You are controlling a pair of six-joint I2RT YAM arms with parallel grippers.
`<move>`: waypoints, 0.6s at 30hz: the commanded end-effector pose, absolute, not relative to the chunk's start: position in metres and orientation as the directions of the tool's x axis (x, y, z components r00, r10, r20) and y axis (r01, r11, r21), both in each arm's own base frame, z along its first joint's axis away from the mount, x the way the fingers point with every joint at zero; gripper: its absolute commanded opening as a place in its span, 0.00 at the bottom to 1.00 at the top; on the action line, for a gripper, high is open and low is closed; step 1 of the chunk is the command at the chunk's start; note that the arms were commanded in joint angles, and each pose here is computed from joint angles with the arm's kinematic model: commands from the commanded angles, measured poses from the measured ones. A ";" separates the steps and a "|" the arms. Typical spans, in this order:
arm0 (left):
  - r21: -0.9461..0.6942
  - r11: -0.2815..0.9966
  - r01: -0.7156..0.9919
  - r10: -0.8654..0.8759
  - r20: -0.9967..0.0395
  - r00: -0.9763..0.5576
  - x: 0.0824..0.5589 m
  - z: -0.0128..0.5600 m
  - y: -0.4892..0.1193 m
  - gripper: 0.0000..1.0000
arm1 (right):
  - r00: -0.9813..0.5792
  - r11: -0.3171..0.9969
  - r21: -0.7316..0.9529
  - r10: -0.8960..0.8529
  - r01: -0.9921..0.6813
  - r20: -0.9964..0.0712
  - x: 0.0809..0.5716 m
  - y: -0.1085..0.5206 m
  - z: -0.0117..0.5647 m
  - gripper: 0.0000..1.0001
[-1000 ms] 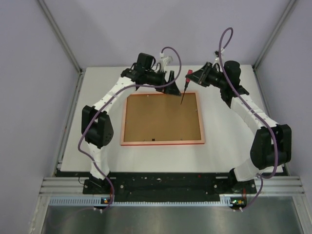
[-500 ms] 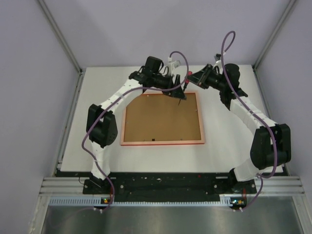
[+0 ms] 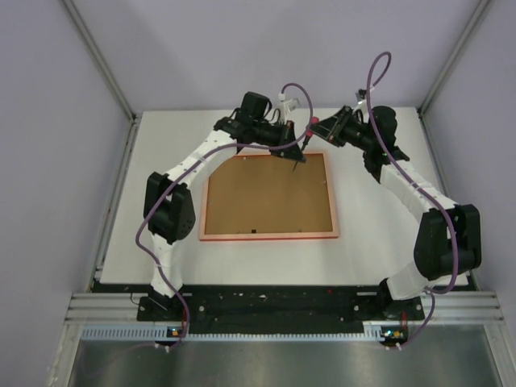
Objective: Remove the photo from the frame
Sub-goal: Release the photo frame item from the photo frame.
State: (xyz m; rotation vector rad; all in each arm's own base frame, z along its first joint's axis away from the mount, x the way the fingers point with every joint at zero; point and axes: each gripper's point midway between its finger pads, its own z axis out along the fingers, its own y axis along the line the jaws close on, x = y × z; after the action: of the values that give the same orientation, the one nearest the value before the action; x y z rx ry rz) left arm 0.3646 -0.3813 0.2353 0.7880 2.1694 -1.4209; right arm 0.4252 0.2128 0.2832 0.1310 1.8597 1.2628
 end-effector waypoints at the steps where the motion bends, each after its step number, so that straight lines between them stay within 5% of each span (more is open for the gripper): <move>1: -0.632 0.307 0.712 0.201 -0.688 -0.697 0.373 0.253 -0.384 0.00 | -0.591 0.402 0.772 0.497 -0.492 -0.635 0.408 0.226 0.322 0.08; 4: -0.629 0.309 0.714 0.203 -0.689 -0.695 0.370 0.254 -0.384 0.00 | -0.593 0.392 0.775 0.499 -0.496 -0.632 0.407 0.227 0.324 0.33; 7: -0.631 0.307 0.713 0.200 -0.690 -0.696 0.369 0.256 -0.384 0.00 | -0.595 0.391 0.778 0.501 -0.492 -0.628 0.408 0.228 0.322 0.46; 18: -0.658 0.248 0.711 0.205 -0.682 -0.702 0.357 0.261 -0.392 0.00 | -0.602 0.417 0.794 0.519 -0.442 -0.607 0.422 0.231 0.307 0.52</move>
State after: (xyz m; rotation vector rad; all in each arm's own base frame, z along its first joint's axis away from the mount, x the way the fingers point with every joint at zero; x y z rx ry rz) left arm 0.3646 -0.3839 0.2357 0.7825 2.1686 -1.4175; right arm 0.4221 0.2194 0.2930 0.1161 1.8164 1.3171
